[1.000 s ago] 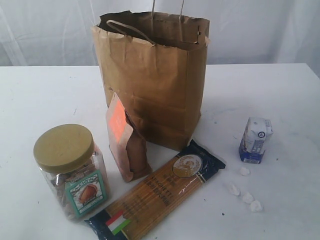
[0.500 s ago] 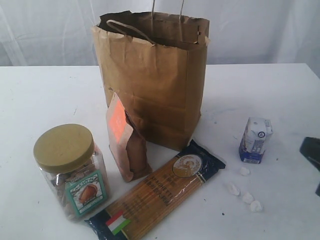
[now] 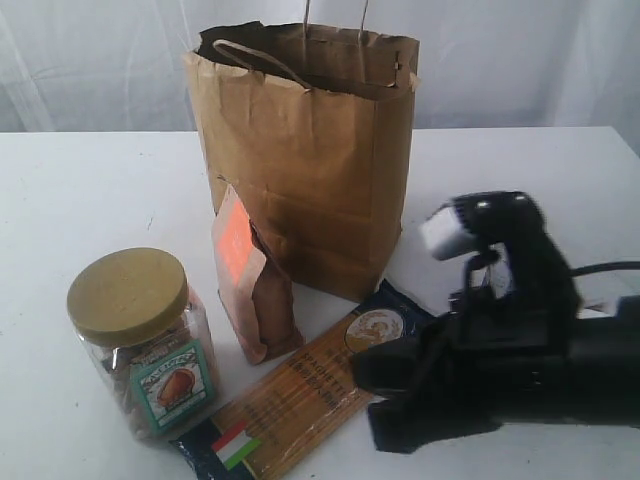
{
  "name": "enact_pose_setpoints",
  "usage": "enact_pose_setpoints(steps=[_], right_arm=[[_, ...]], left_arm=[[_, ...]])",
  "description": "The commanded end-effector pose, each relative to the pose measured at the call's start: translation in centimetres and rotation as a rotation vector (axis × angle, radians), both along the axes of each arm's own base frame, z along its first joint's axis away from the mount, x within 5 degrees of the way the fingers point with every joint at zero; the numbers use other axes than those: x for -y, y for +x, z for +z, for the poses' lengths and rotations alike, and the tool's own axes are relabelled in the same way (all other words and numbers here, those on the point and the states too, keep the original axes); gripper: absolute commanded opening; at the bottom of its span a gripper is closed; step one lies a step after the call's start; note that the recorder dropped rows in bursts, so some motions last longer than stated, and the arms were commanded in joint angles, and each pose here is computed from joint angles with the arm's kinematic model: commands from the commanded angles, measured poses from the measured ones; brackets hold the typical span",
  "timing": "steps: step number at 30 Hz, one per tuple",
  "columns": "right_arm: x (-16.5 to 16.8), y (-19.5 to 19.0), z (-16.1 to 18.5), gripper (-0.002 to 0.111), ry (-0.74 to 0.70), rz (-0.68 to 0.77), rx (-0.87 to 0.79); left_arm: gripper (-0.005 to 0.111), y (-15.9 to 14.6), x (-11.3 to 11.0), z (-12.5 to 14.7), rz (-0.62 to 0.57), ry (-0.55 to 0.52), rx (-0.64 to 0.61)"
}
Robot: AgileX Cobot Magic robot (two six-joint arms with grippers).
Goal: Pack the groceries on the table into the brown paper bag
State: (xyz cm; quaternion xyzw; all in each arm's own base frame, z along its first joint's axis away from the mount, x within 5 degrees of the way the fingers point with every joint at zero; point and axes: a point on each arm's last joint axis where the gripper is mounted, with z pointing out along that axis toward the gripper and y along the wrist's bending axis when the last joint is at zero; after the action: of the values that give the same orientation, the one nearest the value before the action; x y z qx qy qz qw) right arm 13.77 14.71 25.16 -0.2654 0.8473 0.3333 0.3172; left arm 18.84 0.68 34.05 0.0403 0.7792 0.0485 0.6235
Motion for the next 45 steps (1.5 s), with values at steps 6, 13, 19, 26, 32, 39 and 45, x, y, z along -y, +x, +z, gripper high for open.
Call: enact_pose_setpoints(steps=[6, 13, 19, 26, 32, 39, 45], right_arm=[[-5.3, 2.9, -1.5, 0.0, 0.035, 0.095, -0.136], [-8.2, 3.7, -3.0, 0.0, 0.038, 0.132, -0.164], [-10.1, 5.4, -5.3, 0.0, 0.019, 0.119, -0.235], [-13.4, 7.0, -6.0, 0.0, 0.102, 0.144, -0.312], [-13.3, 8.2, -6.9, 0.0, 0.057, 0.035, -0.272], [-13.3, 9.0, -6.6, 0.0, 0.047, -0.032, -0.234], [-13.1, 9.9, -6.4, 0.0, 0.024, -0.095, -0.184]], left_arm=[[0.0, 5.1, 2.8, -7.8, -0.284, -0.26, -0.817], [0.0, 7.9, 5.4, -9.5, -0.559, -0.477, -0.744], [0.0, 9.1, 5.4, -11.6, -0.577, -0.465, -0.75], [0.0, 8.8, 5.7, -12.5, -0.692, -0.411, -0.801], [0.0, 7.2, 6.0, -12.7, -0.841, -0.359, -0.923], [0.0, 5.5, 5.8, -13.1, -0.963, -0.278, -1.058], [0.0, 4.9, 5.6, -13.2, -1.035, -0.212, -1.093]])
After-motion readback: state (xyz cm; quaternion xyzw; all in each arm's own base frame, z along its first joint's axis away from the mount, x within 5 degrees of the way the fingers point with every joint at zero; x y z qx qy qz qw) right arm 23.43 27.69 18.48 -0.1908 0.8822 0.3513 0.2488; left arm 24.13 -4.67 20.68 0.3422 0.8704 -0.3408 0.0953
